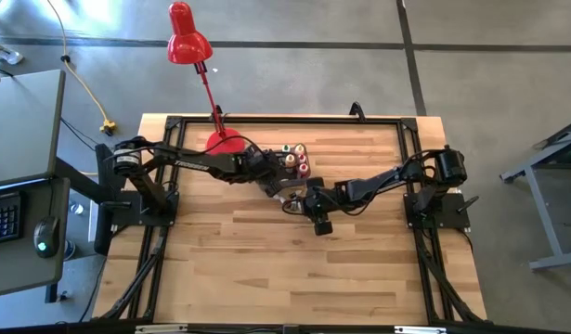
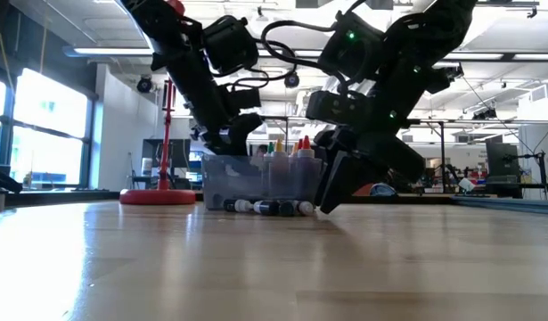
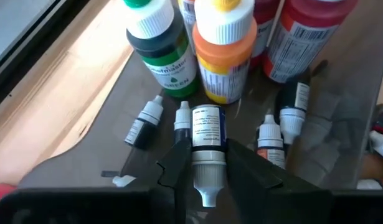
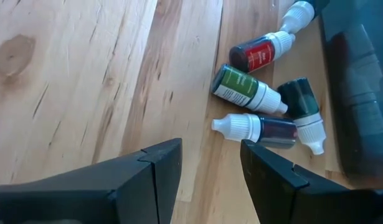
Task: Pick & Place food coloring
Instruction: Put the bottom small black food coloring bottle into the bin, then put the small red food coloring bottle into the bin
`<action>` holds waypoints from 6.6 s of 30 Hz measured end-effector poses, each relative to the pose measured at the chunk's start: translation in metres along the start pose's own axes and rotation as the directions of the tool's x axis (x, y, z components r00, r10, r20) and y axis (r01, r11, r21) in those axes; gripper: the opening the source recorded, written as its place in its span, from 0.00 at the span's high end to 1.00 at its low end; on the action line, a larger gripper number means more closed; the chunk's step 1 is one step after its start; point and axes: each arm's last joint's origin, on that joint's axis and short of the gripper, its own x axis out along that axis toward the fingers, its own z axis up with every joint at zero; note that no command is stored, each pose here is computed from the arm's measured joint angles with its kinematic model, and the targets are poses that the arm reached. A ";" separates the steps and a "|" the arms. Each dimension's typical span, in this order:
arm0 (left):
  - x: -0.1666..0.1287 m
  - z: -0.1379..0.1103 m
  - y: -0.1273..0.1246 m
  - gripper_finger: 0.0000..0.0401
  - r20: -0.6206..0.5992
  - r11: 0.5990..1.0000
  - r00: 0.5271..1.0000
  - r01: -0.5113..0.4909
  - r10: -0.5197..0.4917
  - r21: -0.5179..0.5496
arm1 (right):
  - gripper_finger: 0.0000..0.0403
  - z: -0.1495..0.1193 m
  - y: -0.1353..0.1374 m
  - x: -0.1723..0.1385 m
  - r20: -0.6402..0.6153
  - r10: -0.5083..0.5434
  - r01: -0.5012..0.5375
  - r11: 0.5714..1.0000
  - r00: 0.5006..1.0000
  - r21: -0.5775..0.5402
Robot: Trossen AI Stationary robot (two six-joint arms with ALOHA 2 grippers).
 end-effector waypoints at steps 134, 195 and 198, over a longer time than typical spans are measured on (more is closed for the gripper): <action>-0.056 0.015 -0.077 0.55 0.070 0.903 0.984 0.122 -0.165 0.412 | 0.60 0.033 0.031 -0.016 0.041 -0.198 0.191 0.840 0.979 -0.507; -0.061 -0.031 -0.181 0.55 -0.160 0.845 0.931 0.365 -0.328 0.390 | 0.86 -0.004 0.039 -0.002 -0.293 -0.148 0.265 0.870 0.945 0.416; -0.061 -0.031 -0.180 0.55 -0.155 0.849 0.934 0.358 -0.323 0.388 | 0.85 0.000 0.038 -0.010 -0.268 -0.094 0.209 0.874 0.959 0.440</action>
